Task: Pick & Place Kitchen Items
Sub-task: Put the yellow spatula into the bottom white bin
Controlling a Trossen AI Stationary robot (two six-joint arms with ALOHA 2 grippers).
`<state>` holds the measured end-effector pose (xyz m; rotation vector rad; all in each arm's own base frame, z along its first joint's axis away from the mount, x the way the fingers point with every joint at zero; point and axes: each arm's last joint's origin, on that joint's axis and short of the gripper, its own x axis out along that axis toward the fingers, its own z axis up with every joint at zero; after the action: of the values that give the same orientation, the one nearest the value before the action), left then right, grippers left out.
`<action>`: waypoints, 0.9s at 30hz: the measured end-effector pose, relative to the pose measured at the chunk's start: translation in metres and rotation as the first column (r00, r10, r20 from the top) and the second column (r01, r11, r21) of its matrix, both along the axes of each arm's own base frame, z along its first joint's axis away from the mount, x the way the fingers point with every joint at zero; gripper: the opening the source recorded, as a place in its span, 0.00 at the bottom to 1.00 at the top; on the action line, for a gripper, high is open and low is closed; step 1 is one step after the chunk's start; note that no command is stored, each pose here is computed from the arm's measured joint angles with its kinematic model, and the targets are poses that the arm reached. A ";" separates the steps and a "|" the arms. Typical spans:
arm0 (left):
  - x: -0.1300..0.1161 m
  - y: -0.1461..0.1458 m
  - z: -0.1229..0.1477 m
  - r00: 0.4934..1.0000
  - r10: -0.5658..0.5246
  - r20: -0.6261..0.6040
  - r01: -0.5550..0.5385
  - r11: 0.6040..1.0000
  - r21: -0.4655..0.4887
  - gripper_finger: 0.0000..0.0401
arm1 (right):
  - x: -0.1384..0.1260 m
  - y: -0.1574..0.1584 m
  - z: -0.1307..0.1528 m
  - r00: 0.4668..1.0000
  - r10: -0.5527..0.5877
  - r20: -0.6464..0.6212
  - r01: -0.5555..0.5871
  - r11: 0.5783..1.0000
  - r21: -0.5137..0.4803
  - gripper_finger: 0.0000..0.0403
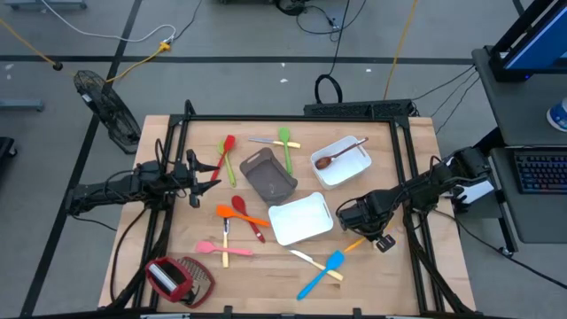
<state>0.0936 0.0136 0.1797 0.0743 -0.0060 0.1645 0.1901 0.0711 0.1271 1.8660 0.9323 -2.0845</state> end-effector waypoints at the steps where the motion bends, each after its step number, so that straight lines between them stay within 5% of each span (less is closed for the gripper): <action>1: 0.000 0.000 0.000 1.000 0.000 0.000 0.000 1.000 0.000 0.50 | 0.000 0.000 0.000 1.000 0.000 0.000 0.000 1.000 0.001 0.06; 27: 0.000 0.000 0.000 1.000 0.000 0.000 0.000 1.000 0.000 0.50 | 0.003 0.001 0.000 0.999 0.003 0.036 -0.003 1.000 -0.010 0.11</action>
<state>0.0936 0.0136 0.1797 0.0743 -0.0063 0.1646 0.1929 0.0717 0.1268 1.8890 0.9144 -2.0434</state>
